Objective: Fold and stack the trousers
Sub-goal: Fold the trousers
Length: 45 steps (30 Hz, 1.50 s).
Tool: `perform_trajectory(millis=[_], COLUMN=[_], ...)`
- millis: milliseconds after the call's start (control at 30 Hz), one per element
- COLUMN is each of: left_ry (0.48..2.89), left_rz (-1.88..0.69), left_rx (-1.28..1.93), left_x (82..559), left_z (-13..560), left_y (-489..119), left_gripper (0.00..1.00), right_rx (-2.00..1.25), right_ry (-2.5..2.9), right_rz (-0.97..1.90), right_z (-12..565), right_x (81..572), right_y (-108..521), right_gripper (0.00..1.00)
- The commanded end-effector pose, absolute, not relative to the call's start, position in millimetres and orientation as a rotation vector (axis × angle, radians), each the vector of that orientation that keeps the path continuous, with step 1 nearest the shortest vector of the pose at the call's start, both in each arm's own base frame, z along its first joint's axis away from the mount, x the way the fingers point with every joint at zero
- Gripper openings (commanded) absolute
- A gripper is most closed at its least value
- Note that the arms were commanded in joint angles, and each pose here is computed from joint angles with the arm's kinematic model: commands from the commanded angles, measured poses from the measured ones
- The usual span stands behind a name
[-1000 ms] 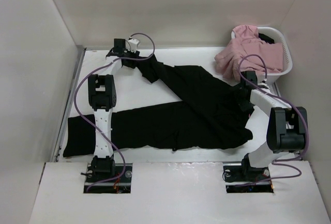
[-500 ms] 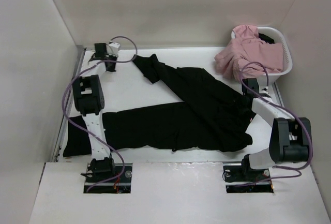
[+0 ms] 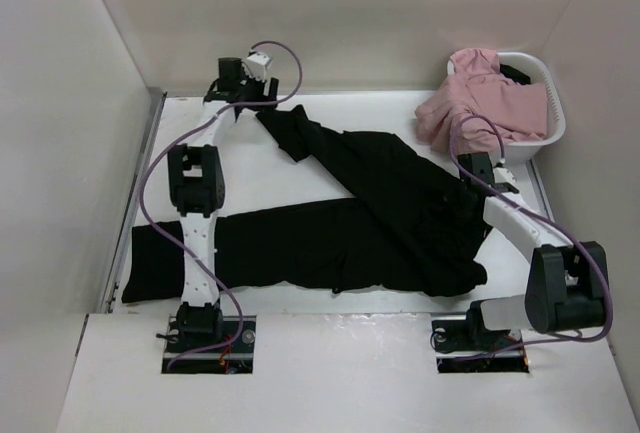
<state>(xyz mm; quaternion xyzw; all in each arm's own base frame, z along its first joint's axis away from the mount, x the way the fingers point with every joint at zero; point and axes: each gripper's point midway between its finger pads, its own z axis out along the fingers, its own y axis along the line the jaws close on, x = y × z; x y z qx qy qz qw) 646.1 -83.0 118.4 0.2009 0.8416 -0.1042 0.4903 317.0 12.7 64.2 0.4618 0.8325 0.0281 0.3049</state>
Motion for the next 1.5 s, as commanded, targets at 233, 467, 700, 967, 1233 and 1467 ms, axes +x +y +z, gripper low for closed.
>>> perform_trajectory(millis=[233,467,700,967,1233,1467], left_ry=[2.167,2.302,2.207,2.257,2.297,2.305], left_rz=[-0.136,-0.039,0.271,0.552,0.611,0.775], left_rx=[0.397,0.640,0.522,0.509,0.561,0.438], left_x=[665,611,595,509,472,460], left_z=[53,9,114,143,120,128], left_y=[-92,-95,33,145,167,221], left_gripper=[0.73,0.06,0.00,0.01,0.04,0.04], right_rx=[1.095,1.141,1.130,1.114,0.935,1.077], right_ry=[2.171,2.139,2.076,2.231,2.298,2.291], right_rz=[0.096,0.063,-0.016,-0.146,-0.026,-0.048], right_z=[94,98,119,86,92,82], right_x=[337,345,356,357,414,450], right_y=[29,10,-27,-35,23,57], right_gripper=[0.12,0.02,0.74,1.00,1.00,1.00])
